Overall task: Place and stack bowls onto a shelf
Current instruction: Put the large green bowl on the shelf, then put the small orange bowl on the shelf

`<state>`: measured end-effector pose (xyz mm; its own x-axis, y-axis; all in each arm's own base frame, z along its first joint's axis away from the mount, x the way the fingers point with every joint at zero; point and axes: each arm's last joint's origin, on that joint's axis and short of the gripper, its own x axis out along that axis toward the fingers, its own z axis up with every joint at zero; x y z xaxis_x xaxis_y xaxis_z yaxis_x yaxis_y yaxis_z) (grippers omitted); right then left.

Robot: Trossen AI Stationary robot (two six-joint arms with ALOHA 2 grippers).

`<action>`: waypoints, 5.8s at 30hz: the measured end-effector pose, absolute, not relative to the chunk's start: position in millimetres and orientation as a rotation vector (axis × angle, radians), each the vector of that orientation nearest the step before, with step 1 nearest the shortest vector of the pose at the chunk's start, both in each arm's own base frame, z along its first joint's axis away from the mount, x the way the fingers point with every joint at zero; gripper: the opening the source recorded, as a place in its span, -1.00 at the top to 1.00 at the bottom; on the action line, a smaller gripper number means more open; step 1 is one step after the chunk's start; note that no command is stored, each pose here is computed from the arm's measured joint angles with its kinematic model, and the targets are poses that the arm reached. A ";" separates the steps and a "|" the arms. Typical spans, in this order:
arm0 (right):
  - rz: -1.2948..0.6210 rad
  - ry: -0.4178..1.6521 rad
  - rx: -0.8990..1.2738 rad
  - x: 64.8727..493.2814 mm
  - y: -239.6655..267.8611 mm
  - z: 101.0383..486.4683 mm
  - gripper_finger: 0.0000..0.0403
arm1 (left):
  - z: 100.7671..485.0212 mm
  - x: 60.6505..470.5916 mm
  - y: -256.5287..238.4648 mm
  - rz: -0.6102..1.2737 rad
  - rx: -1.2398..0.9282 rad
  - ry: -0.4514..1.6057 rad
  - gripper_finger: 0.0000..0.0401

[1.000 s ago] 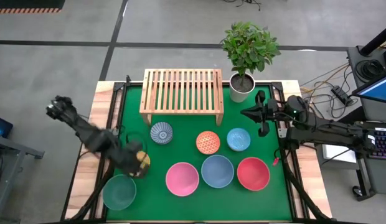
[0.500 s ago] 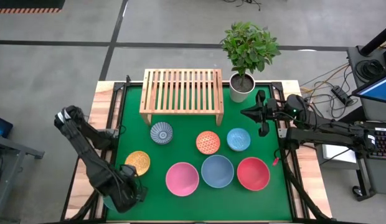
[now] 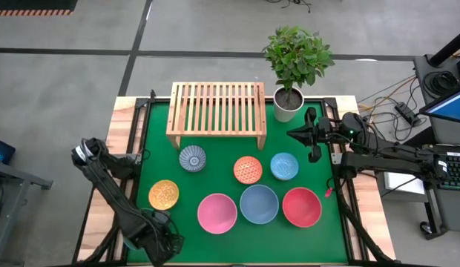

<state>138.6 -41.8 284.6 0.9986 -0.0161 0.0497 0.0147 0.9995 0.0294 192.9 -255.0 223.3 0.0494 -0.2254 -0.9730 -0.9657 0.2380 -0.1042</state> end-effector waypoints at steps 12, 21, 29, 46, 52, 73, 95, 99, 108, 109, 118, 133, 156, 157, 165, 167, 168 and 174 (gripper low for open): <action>-0.012 -0.011 0.083 138.7 -41.7 280.6 0.96 | 234.0 193.0 -256.1 0.868 -1.146 1.433 -0.08; -0.014 0.082 0.145 138.4 -41.5 270.5 0.95 | 226.3 187.5 -249.7 0.873 -1.030 1.476 -0.06; -0.021 0.158 0.207 137.7 -41.2 260.6 0.95 | 217.5 185.0 -245.4 0.857 -0.956 1.468 0.02; -0.022 0.188 0.203 137.3 -41.1 256.5 0.95 | 209.9 183.9 -243.1 0.870 -0.954 1.459 0.84; -0.023 0.188 0.181 137.3 -41.1 256.5 0.95 | 227.3 187.0 -248.1 0.841 -0.967 1.468 0.96; -0.029 0.202 0.243 137.5 -41.2 251.4 0.95 | 373.9 252.3 -212.0 0.215 -0.183 0.900 1.00; -0.031 0.248 0.246 136.7 -40.9 243.5 0.95 | 388.1 291.7 91.0 0.484 0.063 1.287 1.00; -0.031 0.256 0.239 136.6 -40.9 242.7 0.95 | 386.1 283.3 114.4 0.508 -0.034 1.296 1.00; -0.031 0.267 0.240 136.3 -40.7 241.6 0.95 | 384.7 279.0 124.9 0.548 -0.089 1.294 1.00; -0.031 0.267 0.241 136.3 -40.7 241.6 0.95 | 384.0 279.7 124.9 0.547 -0.096 1.294 1.00; -0.031 0.266 0.239 136.3 -40.7 241.7 0.95 | 373.7 283.8 125.1 0.530 -0.185 1.355 0.83; -0.031 0.265 0.237 136.3 -40.8 241.8 0.95 | 389.6 276.9 120.8 0.507 -0.132 1.319 0.34; 0.208 0.036 0.143 150.1 -9.9 232.9 0.95 | 332.4 197.8 -102.3 -0.239 0.148 0.287 0.38; 0.212 0.037 0.143 151.0 -9.3 232.6 0.95 | 323.0 191.5 -107.3 -0.248 0.156 0.276 0.38; 0.232 0.018 0.138 163.7 -7.8 230.5 0.95 | 273.9 166.5 -118.0 -0.252 0.090 0.147 0.38; 0.232 0.020 0.135 167.9 -8.2 228.6 0.95 | 266.0 164.4 -116.1 -0.250 0.076 0.131 0.38; 0.231 0.021 0.133 170.0 -8.5 227.5 0.95 | 262.7 163.6 -115.1 -0.243 0.076 0.132 0.38; 0.229 0.043 0.138 185.7 -10.2 223.3 0.95 | 253.5 160.5 -111.8 -0.220 0.068 0.137 0.38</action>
